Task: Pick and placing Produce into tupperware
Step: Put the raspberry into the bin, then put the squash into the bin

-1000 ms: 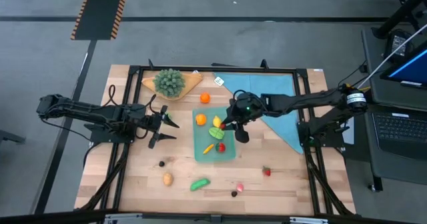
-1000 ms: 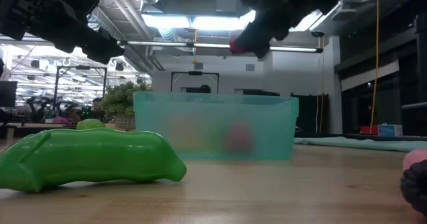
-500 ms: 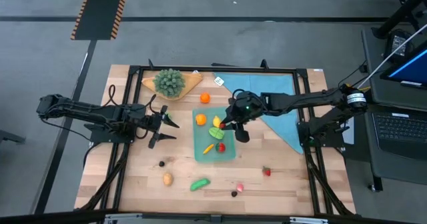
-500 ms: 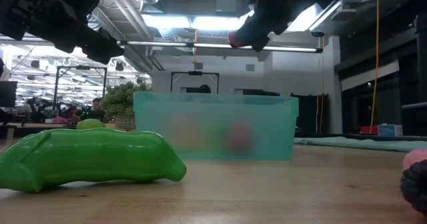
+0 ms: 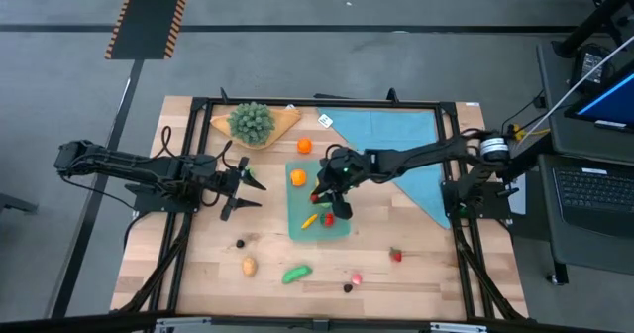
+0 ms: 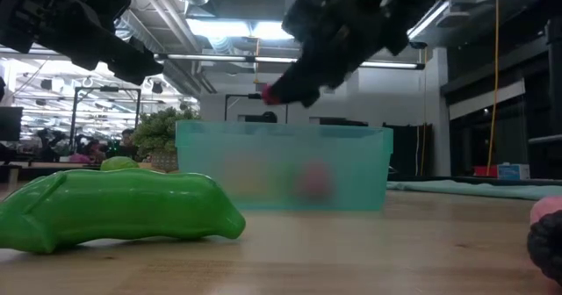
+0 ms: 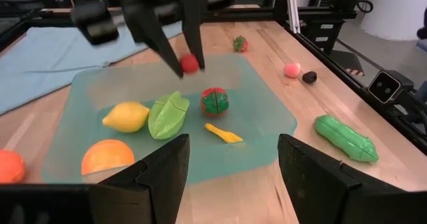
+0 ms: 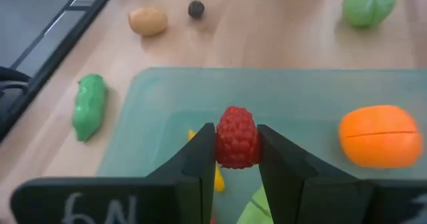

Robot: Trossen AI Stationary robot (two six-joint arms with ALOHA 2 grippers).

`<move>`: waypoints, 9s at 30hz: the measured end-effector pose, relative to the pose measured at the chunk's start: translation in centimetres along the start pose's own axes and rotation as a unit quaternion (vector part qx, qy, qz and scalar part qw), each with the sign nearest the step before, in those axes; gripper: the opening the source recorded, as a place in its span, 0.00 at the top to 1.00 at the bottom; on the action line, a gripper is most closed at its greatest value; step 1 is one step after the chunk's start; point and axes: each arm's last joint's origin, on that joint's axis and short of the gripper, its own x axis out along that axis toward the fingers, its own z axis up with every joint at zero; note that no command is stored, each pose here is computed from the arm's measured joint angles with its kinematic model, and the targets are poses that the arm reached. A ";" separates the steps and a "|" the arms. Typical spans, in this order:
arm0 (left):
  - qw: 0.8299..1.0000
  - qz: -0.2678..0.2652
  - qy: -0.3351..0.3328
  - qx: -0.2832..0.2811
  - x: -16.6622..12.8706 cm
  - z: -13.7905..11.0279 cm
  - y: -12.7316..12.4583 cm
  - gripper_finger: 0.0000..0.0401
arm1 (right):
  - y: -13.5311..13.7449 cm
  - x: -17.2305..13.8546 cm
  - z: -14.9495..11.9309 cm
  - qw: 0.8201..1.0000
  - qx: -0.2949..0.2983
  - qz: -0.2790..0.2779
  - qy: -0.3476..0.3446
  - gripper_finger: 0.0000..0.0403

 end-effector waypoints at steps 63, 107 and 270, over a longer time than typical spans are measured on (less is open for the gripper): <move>1.000 0.000 0.013 0.007 0.0 -0.3 0.0 0.45 | -1.1 5.8 -2.1 0.996 0.007 0.009 0.084 0.73; 1.000 0.000 0.013 0.007 0.0 -0.3 0.0 0.45 | -1.5 3.5 0.4 0.999 -0.022 -0.028 0.038 0.45; 0.921 0.203 0.331 -0.030 8.8 6.9 20.4 0.02 | 2.6 -16.2 -10.6 0.952 -0.090 -0.160 -0.245 0.45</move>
